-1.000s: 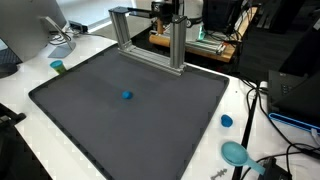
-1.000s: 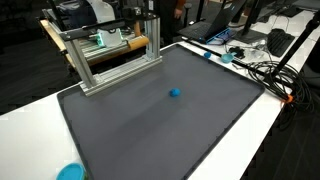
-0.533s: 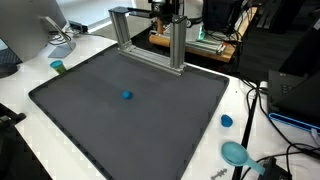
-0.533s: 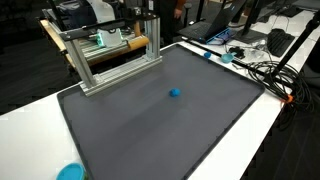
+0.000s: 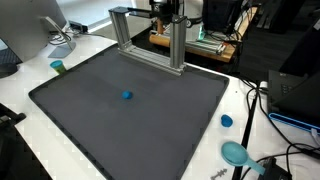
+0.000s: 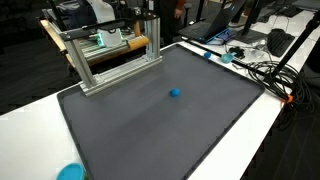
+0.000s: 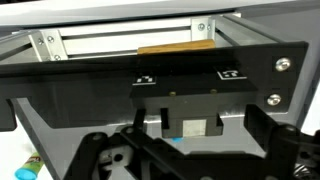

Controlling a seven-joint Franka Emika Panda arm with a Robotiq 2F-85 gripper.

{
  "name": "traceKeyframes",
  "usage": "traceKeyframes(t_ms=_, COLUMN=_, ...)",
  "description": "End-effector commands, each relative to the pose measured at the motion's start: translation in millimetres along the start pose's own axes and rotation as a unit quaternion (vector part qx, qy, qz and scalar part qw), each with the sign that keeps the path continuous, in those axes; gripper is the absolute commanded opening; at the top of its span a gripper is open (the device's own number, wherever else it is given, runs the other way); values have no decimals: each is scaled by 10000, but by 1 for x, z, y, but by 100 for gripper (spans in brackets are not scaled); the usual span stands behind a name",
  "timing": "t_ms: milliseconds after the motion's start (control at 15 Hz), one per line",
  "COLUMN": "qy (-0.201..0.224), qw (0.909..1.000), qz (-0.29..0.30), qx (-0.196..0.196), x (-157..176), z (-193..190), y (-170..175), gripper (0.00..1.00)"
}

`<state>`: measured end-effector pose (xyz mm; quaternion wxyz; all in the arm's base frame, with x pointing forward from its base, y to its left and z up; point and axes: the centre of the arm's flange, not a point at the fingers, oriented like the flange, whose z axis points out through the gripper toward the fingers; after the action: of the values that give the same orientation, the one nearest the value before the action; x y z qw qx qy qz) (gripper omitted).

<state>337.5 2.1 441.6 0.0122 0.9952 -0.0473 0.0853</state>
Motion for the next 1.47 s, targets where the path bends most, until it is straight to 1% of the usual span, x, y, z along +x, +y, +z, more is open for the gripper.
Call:
traceKeyframes(t_ms=0, qy=-43, qw=9999, qz=78, qx=-114, x=-8, z=6, y=-10, gripper=83)
traceKeyframes(t_ms=67, qy=-62, qw=9999, qz=89, qx=-123, x=-9, z=7, y=-11, gripper=71)
traceKeyframes(t_ms=267, qy=-81, qw=9996, qz=192, qx=-198, x=-9, z=6, y=-13, gripper=48)
traceKeyframes(t_ms=400, qy=-75, qw=9993, qz=265, qx=-243, x=-8, z=5, y=-10, gripper=41)
traceKeyframes(t_ms=467, qy=-78, qw=9993, qz=285, qx=-241, x=-8, z=5, y=-11, gripper=48)
traceKeyframes(t_ms=600, qy=-109, qw=9992, qz=203, qx=-317, x=-8, z=6, y=-12, gripper=56)
traceKeyframes(t_ms=800, qy=-232, qw=9995, qz=-58, qx=-209, x=-10, z=5, y=-12, gripper=82)
traceKeyframes(t_ms=867, qy=-262, qw=9994, qz=-162, qx=-136, x=-11, z=4, y=-13, gripper=85)
traceKeyframes(t_ms=933, qy=-289, qw=9992, qz=-249, qx=-91, x=-12, z=5, y=-14, gripper=85)
traceKeyframes(t_ms=1067, qy=-315, qw=9984, qz=-461, qx=12, x=-14, z=4, y=-13, gripper=71)
traceKeyframes(t_ms=1133, qy=-303, qw=9982, qz=-515, qx=25, x=-13, z=3, y=-12, gripper=61)
traceKeyframes(t_ms=1200, qy=-293, qw=9981, qz=-545, qx=50, x=-12, z=2, y=-9, gripper=60)
traceKeyframes(t_ms=1267, qy=-267, qw=9979, qz=-573, qx=110, x=-11, z=1, y=-6, gripper=54)
traceKeyframes(t_ms=1333, qy=-225, qw=9980, qz=-579, qx=126, x=-10, z=1, y=-4, gripper=43)
traceKeyframes(t_ms=1400, qy=-231, qw=9979, qz=-589, qx=150, x=-9, z=0, y=-2, gripper=41)
